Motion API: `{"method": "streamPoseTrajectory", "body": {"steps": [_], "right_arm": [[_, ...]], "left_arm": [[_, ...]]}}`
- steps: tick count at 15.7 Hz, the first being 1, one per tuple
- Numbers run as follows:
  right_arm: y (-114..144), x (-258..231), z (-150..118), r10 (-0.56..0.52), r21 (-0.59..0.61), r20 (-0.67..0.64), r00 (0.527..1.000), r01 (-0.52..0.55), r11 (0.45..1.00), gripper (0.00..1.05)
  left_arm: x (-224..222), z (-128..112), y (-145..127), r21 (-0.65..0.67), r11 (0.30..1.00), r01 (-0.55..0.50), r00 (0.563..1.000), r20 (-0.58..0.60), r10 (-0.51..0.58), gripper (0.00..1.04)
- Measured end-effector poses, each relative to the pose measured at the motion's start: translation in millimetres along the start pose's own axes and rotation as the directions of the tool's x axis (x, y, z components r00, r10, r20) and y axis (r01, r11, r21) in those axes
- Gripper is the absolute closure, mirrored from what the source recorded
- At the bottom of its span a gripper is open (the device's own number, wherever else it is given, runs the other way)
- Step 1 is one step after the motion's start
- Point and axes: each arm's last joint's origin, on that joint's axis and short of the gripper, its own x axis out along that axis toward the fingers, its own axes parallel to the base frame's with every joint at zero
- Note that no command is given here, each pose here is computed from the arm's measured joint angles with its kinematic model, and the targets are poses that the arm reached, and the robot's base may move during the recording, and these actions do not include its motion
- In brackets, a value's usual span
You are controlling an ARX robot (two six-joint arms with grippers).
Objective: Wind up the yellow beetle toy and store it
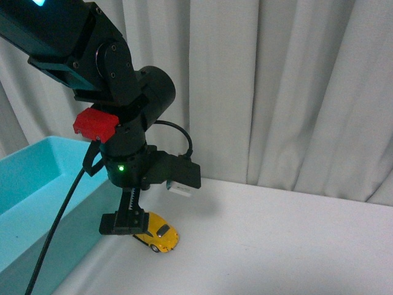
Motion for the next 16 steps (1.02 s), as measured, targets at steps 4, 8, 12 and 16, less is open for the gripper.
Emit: {"method": "streamPoseTrajectory", "body": {"steps": [4,8,12,16], "right_arm": [[0,0,0,0.000,0.000,0.000,1.000,0.000,1.000,0.07],[0,0,0,0.000,0.000,0.000,1.000,0.000,1.000,0.07],[0,0,0,0.000,0.000,0.000,1.000,0.000,1.000,0.07],[0,0,0,0.000,0.000,0.000,1.000,0.000,1.000,0.07]], "left_arm": [[6,15,-7,0.162,0.986,0.037,0.997,0.063,-0.048,0.07],[16,19,-11,0.206,0.977,0.055,0.996,0.063,-0.070,0.07],[29,16,-10,0.249,0.967,0.056,0.994,0.077,-0.078,0.07],[42,14,-7,0.332,0.941,0.062,0.991,0.093,-0.098,0.29]]}}
